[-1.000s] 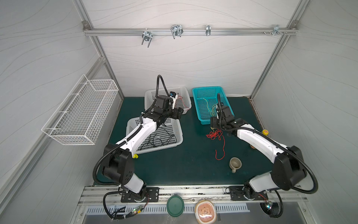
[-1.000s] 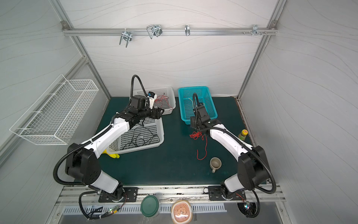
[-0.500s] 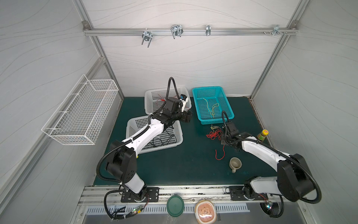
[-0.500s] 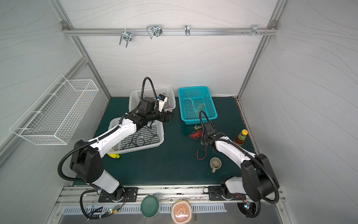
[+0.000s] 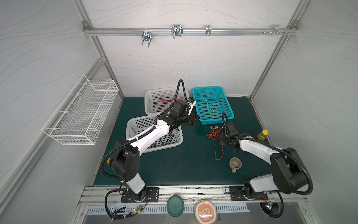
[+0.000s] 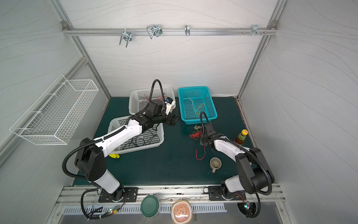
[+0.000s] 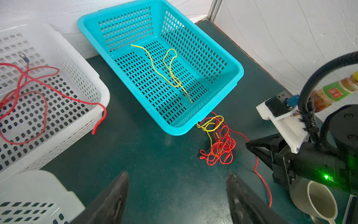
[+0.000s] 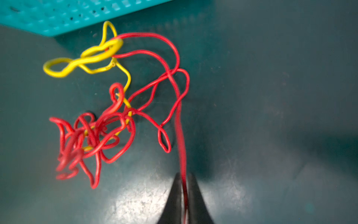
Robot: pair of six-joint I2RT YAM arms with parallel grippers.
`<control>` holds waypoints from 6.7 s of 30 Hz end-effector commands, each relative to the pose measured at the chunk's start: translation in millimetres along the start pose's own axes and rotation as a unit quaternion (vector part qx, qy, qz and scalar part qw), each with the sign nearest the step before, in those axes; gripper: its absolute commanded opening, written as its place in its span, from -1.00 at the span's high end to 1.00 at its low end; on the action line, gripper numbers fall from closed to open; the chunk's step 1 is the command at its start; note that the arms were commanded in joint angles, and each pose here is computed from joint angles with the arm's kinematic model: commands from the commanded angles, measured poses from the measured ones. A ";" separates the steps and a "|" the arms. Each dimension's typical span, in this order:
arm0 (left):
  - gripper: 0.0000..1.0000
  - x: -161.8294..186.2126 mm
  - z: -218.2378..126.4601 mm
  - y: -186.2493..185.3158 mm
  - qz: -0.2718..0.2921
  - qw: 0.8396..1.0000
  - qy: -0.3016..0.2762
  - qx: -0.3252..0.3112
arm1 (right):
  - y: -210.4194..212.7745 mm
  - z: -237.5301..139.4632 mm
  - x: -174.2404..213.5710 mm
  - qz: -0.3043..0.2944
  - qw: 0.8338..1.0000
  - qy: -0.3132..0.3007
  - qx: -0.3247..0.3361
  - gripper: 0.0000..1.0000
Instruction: Untangle the cables
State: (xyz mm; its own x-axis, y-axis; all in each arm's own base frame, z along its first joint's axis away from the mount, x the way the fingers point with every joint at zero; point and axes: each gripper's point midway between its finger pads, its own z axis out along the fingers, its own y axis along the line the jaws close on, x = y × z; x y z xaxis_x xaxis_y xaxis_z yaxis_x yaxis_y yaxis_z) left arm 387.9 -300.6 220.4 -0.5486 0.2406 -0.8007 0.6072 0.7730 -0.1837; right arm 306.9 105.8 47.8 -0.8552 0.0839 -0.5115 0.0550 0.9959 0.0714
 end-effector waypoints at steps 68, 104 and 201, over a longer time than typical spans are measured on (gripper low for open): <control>-0.71 -4.1 -8.4 -53.5 0.029 0.989 -0.092 0.112 | 101.2 -271.9 -97.7 -0.219 0.867 -0.330 -0.303 1.00; 1.00 -9.1 1.7 -67.1 -0.007 0.986 -0.077 0.148 | 38.0 -232.1 -114.3 -0.102 0.934 -0.317 -0.130 1.00; 0.07 53.5 52.2 -50.3 -0.029 0.991 0.099 0.079 | 53.4 -151.5 -73.8 -0.150 0.948 -0.247 -0.132 1.00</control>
State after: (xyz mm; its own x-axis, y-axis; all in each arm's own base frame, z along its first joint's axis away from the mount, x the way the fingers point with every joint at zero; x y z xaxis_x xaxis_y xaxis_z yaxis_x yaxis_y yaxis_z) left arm 349.1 -345.1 133.4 -0.7144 0.3429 -0.6100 0.6218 0.7109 -0.3286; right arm 298.5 152.8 219.1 -0.4599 -0.1423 -0.8765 -0.3595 0.9324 0.0372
